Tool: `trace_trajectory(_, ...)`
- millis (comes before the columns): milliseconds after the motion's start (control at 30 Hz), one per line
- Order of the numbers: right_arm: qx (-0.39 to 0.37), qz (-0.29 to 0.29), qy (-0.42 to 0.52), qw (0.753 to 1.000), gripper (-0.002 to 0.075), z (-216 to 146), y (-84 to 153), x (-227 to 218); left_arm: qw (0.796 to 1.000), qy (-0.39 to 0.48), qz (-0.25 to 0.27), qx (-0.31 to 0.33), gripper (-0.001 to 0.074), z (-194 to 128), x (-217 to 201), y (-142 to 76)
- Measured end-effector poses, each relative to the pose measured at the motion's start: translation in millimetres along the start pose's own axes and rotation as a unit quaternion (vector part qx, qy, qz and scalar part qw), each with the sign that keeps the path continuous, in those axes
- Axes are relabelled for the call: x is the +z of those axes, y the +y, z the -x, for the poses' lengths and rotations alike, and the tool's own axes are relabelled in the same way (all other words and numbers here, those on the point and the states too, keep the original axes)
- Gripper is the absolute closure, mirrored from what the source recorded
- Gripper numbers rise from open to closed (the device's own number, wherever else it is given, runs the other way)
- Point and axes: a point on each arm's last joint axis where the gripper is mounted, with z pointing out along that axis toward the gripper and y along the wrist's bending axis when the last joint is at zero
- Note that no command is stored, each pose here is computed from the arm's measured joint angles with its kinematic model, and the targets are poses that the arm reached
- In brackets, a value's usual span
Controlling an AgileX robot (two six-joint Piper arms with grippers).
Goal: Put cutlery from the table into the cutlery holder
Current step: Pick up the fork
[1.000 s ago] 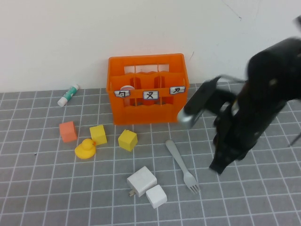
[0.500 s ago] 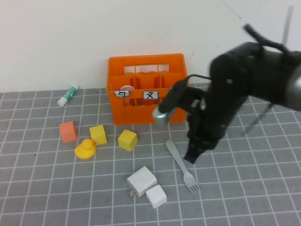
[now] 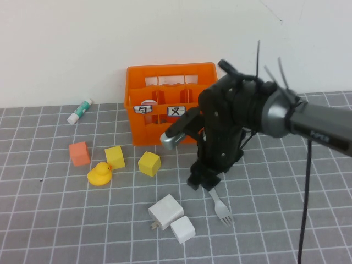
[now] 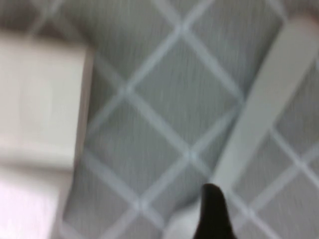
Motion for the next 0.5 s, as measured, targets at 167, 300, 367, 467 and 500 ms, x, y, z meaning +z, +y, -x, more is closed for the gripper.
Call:
trace_trajectory(167,0.03,-0.002,-0.025,0.999,0.0275,8,1,20,1.0,0.0,0.0,0.0,0.0736,0,0,0)
trace_trajectory(300,0.043,0.0,-0.018,0.999,0.0299,8,1,36,1.0,0.0,0.0,0.0,0.0736,0,0,0)
trace_trajectory(367,0.048,0.001,-0.01,0.999,0.0322,8,2,44,1.0,0.0,0.0,0.001,0.0736,0,0,0)
trace_trajectory(467,0.062,0.004,-0.006,0.998,0.0369,8,2,47,1.0,0.0,0.0,0.001,0.0736,0,0,0)
trace_trajectory(500,0.065,0.004,-0.006,0.998,0.0391,8,2,47,1.0,0.0,0.0,0.001,0.0736,0,0,0)
